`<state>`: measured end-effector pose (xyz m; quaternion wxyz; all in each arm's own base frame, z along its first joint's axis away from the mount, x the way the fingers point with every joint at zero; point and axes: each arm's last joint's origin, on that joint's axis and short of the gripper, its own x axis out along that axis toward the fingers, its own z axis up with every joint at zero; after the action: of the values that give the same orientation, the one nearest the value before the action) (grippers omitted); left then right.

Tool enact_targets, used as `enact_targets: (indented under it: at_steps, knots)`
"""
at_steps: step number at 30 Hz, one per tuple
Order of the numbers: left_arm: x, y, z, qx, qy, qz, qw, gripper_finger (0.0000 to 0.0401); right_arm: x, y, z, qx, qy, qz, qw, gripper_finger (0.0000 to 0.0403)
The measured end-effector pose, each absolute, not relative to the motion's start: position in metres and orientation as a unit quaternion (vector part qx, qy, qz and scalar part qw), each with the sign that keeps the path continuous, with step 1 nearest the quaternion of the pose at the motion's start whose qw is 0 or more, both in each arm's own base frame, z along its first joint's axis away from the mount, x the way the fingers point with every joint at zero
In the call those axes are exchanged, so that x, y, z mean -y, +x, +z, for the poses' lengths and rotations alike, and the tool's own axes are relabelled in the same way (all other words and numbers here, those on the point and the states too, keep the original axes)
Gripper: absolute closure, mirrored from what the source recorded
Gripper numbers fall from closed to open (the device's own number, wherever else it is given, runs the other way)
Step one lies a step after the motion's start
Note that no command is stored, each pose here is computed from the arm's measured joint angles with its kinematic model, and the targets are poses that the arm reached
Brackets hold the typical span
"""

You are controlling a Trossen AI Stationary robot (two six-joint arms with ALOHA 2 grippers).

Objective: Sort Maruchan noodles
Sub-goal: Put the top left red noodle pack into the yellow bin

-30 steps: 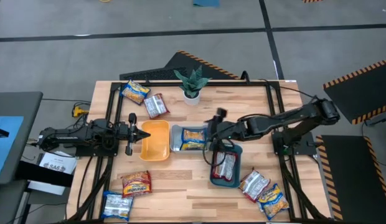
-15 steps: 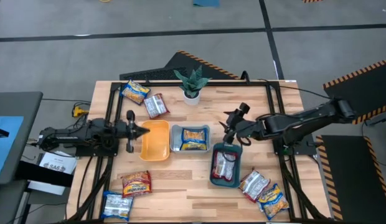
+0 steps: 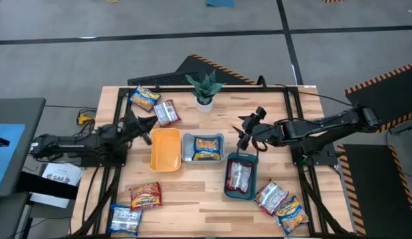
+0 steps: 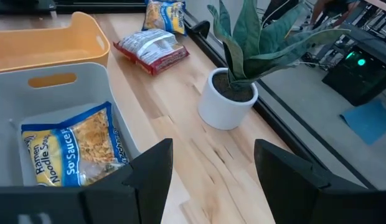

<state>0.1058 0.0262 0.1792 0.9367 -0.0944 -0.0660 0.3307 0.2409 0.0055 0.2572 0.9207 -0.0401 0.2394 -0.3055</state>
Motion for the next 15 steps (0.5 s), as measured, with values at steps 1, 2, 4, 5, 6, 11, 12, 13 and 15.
enact_targets:
  at_steps: [1, 2, 4, 5, 6, 11, 12, 13, 15]
  knots:
    - [-0.029, 0.108, 0.177, 0.055, -0.099, 0.345, 0.932, 0.0343, -0.006, 0.241, 0.257, -0.238, -0.040, -0.306, 0.921, 0.0155]
    - [-0.032, 0.110, 0.175, 0.044, -0.102, 0.359, 0.926, 0.0331, -0.006, 0.241, 0.257, -0.238, -0.039, -0.306, 0.921, 0.0155]
    - [-0.038, 0.114, 0.177, 0.024, -0.112, 0.383, 0.917, 0.0305, -0.006, 0.241, 0.257, -0.238, -0.039, -0.306, 0.921, 0.0155]
    - [-0.041, 0.116, 0.179, 0.013, -0.118, 0.393, 0.912, 0.0293, -0.006, 0.241, 0.257, -0.238, -0.039, -0.306, 0.921, 0.0155]
    - [-0.045, 0.119, 0.180, -0.001, -0.125, 0.403, 0.906, 0.0281, -0.006, 0.241, 0.257, -0.238, -0.039, -0.306, 0.921, 0.0155]
    - [-0.067, 0.133, 0.189, -0.074, -0.155, 0.463, 0.870, 0.0236, -0.006, 0.241, 0.257, -0.238, -0.039, -0.306, 0.921, 0.0155]
    - [-0.073, 0.136, 0.193, -0.087, -0.166, 0.470, 0.863, 0.0231, -0.006, 0.241, 0.257, -0.238, -0.039, -0.306, 0.921, 0.0155]
    - [-0.079, 0.140, 0.196, -0.105, -0.178, 0.473, 0.856, 0.0227, -0.006, 0.241, 0.257, -0.238, -0.039, -0.306, 0.921, 0.0155]
    - [-0.093, 0.147, 0.200, -0.152, -0.211, 0.476, 0.840, 0.0224, -0.006, 0.241, 0.257, -0.238, -0.038, -0.306, 0.921, 0.0155]
